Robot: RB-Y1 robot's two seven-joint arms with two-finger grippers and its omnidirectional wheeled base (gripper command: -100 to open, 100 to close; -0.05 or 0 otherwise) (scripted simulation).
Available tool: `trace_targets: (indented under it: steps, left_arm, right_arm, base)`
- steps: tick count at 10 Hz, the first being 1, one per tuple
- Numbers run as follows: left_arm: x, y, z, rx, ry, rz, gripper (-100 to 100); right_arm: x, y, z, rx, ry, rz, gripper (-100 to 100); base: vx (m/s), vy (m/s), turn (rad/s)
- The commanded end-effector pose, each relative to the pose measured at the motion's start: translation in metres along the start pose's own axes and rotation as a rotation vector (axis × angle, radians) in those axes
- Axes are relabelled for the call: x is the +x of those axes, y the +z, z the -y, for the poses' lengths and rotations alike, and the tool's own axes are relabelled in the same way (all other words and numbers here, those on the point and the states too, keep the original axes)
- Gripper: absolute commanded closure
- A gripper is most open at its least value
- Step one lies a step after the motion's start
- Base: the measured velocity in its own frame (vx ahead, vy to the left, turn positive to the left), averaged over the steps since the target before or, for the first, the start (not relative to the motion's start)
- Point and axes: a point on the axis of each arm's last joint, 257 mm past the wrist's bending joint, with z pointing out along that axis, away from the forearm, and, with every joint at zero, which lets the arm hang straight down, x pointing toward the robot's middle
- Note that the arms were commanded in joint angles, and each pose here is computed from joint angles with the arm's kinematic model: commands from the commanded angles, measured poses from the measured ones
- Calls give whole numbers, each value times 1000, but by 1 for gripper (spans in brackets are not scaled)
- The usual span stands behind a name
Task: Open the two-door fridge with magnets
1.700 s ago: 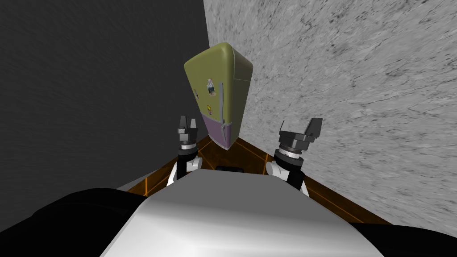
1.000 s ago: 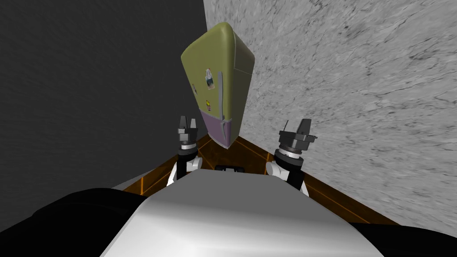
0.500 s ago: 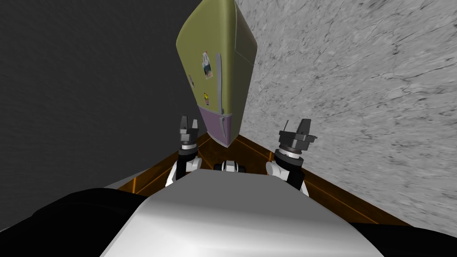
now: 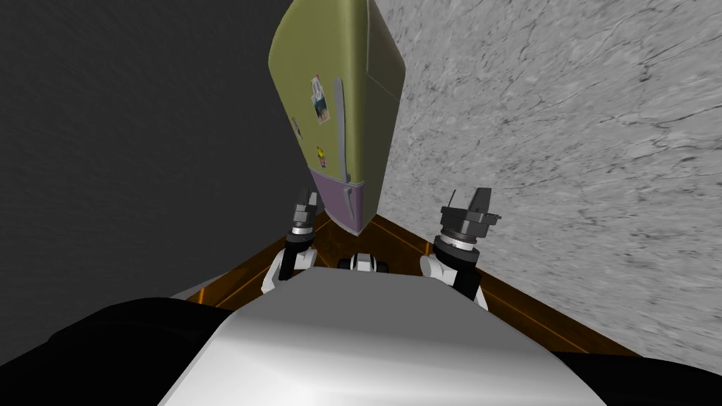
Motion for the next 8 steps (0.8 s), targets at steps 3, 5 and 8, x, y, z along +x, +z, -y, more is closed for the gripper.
trace_targets:
  steps: [3, 5, 8]
  left_arm:
    - [5, -5, -49, -115, 74, -14, -100]
    - [7, -8, -64, -149, 97, -23, -100]
    - [12, -16, -97, -223, 160, -62, -100]
  right_arm:
    - [0, 0, 0, 0, 0, 0, 0]
    - [0, 0, 0, 0, 0, 0, 0]
    - [0, 0, 0, 0, 0, 0, 0]
  base:
    - [150, -63, -19]
    - [130, -40, -13]
    - [149, -42, -21]
